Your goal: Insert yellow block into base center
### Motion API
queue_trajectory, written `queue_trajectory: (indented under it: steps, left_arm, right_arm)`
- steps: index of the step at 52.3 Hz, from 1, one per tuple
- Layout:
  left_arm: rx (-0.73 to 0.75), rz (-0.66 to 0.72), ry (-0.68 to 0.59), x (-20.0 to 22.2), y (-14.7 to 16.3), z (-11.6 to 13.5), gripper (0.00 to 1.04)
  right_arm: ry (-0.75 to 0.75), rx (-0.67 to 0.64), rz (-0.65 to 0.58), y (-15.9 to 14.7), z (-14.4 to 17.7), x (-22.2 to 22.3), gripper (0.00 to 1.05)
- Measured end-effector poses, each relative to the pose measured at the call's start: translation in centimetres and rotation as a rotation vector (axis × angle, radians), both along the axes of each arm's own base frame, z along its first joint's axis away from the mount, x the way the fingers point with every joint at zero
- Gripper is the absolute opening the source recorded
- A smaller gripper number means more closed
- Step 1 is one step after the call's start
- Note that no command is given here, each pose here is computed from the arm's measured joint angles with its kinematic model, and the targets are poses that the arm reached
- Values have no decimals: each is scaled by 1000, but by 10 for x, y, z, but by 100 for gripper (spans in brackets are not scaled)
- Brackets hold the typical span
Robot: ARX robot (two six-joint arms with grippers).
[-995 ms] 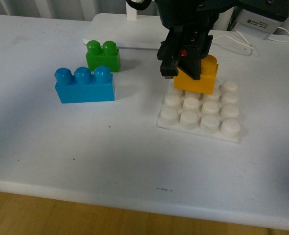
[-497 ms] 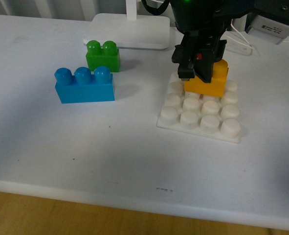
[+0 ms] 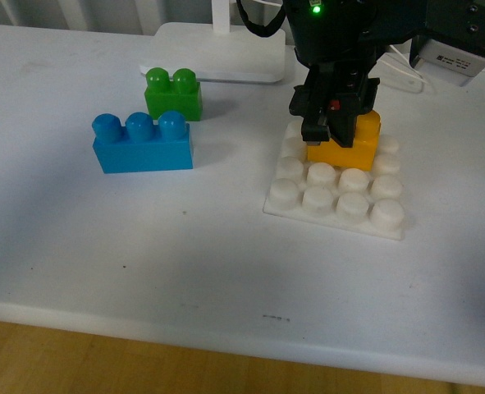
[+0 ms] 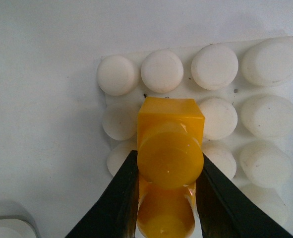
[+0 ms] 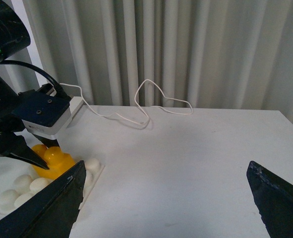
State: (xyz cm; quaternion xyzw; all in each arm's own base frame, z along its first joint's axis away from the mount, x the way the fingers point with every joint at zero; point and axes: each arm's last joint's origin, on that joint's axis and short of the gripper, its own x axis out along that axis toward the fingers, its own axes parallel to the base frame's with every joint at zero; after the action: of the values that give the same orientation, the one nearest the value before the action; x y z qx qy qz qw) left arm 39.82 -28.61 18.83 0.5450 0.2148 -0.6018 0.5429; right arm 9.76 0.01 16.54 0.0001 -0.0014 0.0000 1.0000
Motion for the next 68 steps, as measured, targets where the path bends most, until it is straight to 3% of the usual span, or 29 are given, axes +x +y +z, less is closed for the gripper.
queue_trajectory:
  steps: [51, 61, 68]
  left_arm:
    - [7, 28, 1, 1, -5, -14, 28]
    - [50, 12, -43, 0, -1, -12, 67]
    - [27, 11, -80, -3, 3, 7, 84]
  right_arm:
    - [0, 0, 0, 0, 0, 0, 95]
    - [0, 0, 0, 0, 0, 0, 95]
    - [0, 0, 0, 0, 0, 0, 95]
